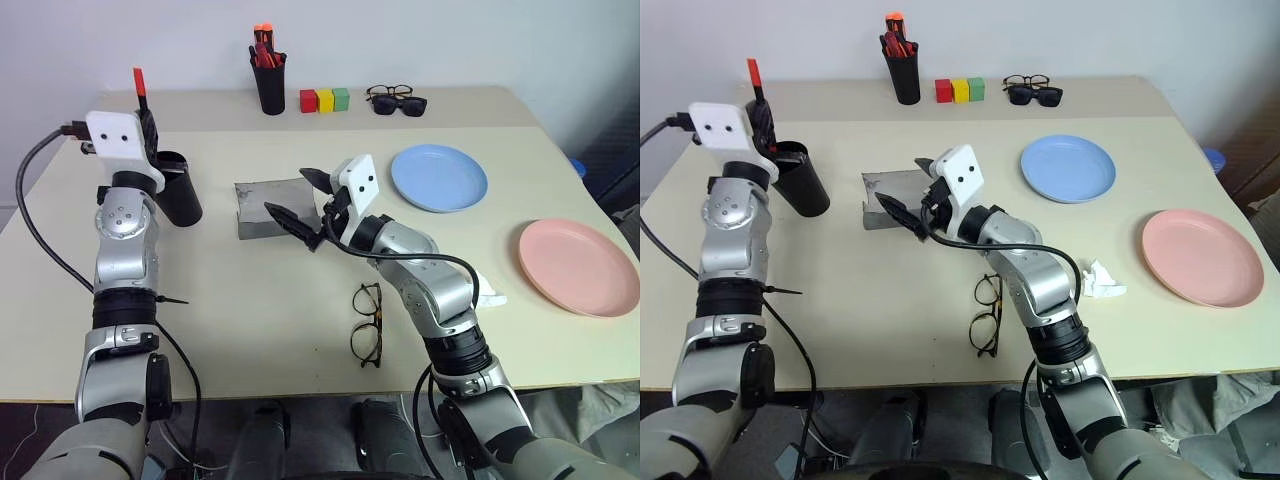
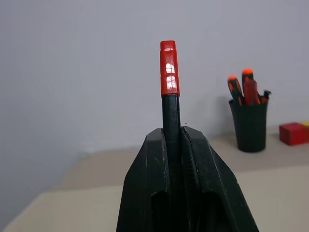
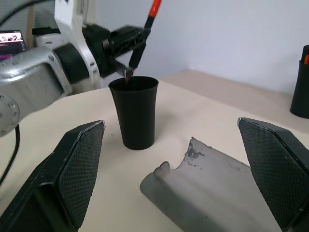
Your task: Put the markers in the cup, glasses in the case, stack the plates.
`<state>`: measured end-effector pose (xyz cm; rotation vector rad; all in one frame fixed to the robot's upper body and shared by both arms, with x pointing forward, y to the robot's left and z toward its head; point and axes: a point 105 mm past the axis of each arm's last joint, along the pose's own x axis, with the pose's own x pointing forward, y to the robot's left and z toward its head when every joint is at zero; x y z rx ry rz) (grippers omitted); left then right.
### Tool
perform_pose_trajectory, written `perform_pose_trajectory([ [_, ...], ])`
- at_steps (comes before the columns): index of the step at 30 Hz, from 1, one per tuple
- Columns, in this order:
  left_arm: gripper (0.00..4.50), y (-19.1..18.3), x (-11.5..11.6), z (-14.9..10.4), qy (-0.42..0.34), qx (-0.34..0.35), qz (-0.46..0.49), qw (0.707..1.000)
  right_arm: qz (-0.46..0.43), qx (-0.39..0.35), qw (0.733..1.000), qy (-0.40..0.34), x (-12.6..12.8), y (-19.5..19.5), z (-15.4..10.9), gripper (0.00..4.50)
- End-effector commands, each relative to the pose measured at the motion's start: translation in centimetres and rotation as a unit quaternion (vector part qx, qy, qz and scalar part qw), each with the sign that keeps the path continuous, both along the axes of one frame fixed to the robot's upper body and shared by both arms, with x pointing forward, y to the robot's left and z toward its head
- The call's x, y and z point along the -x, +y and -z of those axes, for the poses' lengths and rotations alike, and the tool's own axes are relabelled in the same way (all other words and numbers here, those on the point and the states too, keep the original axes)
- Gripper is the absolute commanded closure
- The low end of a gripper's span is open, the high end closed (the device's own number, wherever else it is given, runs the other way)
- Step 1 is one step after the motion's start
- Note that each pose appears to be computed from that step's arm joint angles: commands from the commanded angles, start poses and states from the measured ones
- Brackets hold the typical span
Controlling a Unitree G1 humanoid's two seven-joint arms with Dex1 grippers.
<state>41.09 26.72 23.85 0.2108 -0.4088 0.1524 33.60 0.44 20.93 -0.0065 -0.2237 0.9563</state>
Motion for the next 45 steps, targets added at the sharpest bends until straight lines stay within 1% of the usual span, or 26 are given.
perform_pose_trajectory([
  [1,4.07,0.4,0.4,-0.4,-0.019,0.006,-0.006,1.000,-0.003,-0.016,0.999,-0.035,0.6,0.0,-1.9,0.00],
  [2,3.63,0.4,0.4,-0.2,-0.019,0.011,-0.007,1.000,-0.002,-0.017,0.999,-0.035,0.5,0.0,-1.9,0.00],
  [3,3.31,0.5,0.4,-0.2,-0.020,0.015,-0.008,1.000,-0.001,-0.016,0.999,-0.035,0.5,-0.1,-2.0,0.00],
  [7,1.37,0.7,0.7,-0.8,-0.035,0.035,-0.006,0.999,0.000,-0.013,0.999,-0.037,0.4,-0.3,-2.0,0.00],
  [9,1.37,0.6,0.8,-1.5,-0.046,0.042,0.002,0.998,0.001,-0.008,0.999,-0.041,0.3,-0.5,-2.0,0.00],
  [11,1.37,-0.4,1.1,-2.6,-0.058,0.031,0.034,0.997,0.009,0.005,0.999,-0.049,0.0,-1.5,-2.2,0.00],
  [13,1.37,-3.7,1.2,-3.3,-0.035,-0.005,0.139,0.990,0.013,0.032,0.998,-0.057,-0.2,-3.4,-2.2,0.00],
  [14,1.10,-5.5,1.3,-3.0,-0.008,-0.030,0.192,0.981,0.017,0.046,0.997,-0.059,-0.4,-4.4,-2.1,0.00],
  [15,0.79,-7.3,1.6,-2.5,0.027,-0.055,0.248,0.967,0.024,0.063,0.996,-0.061,-0.6,-5.6,-2.0,0.00],
  [16,0.48,-9.0,2.0,-1.4,0.078,-0.088,0.298,0.947,0.032,0.079,0.994,-0.062,-0.7,-6.8,-1.9,0.00],
  [17,0.05,-10.2,2.2,0.1,0.137,-0.116,0.332,0.926,0.038,0.095,0.993,-0.063,-0.8,-8.0,-1.8,0.00],
  [18,0.05,-10.8,2.3,1.6,0.193,-0.137,0.349,0.907,0.042,0.108,0.991,-0.064,-0.8,-8.8,-1.8,0.00],
  [19,0.05,-11.0,2.4,2.6,0.228,-0.147,0.354,0.895,0.043,0.115,0.990,-0.064,-0.8,-9.3,-1.8,0.00],
  [22,0.05,-11.7,2.2,5.2,0.304,-0.174,0.378,0.857,0.021,0.164,0.985,-0.054,0.3,-10.6,-0.9,0.00],
  [25,0.05,-11.9,1.3,7.5,0.357,-0.207,0.373,0.831,-0.006,0.213,0.976,-0.038,1.8,-11.7,0.4,0.00],
  [27,0.05,-11.8,0.5,8.4,0.378,-0.211,0.364,0.825,-0.013,0.225,0.974,-0.030,2.5,-12.0,0.9,0.00],
  [29,0.05,-12.1,0.4,9.2,0.398,-0.209,0.379,0.809,-0.007,0.226,0.974,-0.027,2.7,-12.1,1.2,0.00],
  [32,0.81,-12.2,0.4,10.1,0.415,-0.220,0.397,0.788,0.002,0.227,0.974,-0.023,3.0,-12.1,1.6,0.00],
  [37,3.39,-12.7,0.4,10.1,0.405,-0.220,0.425,0.779,0.012,0.222,0.975,-0.017,3.6,-12.0,2.0,0.00],
  [39,4.40,-13.6,1.2,9.5,0.374,-0.241,0.459,0.769,0.015,0.223,0.975,-0.011,3.6,-12.1,2.3,0.00],
  [40,4.46,-14.3,2.1,9.2,0.346,-0.268,0.488,0.755,0.021,0.225,0.974,-0.004,3.6,-12.3,2.5,0.00],
  [41,4.46,-14.9,3.4,9.0,0.327,-0.284,0.523,0.734,0.030,0.226,0.974,0.013,3.5,-12.6,2.8,0.00],
  [43,4.46,-15.5,5.3,9.1,0.326,-0.286,0.561,0.705,0.027,0.221,0.973,0.054,3.8,-12.9,3.5,0.00],
  [45,4.46,-15.8,7.0,9.4,0.328,-0.313,0.574,0.682,0.014,0.219,0.971,0.097,4.6,-13.2,4.1,0.00],
])
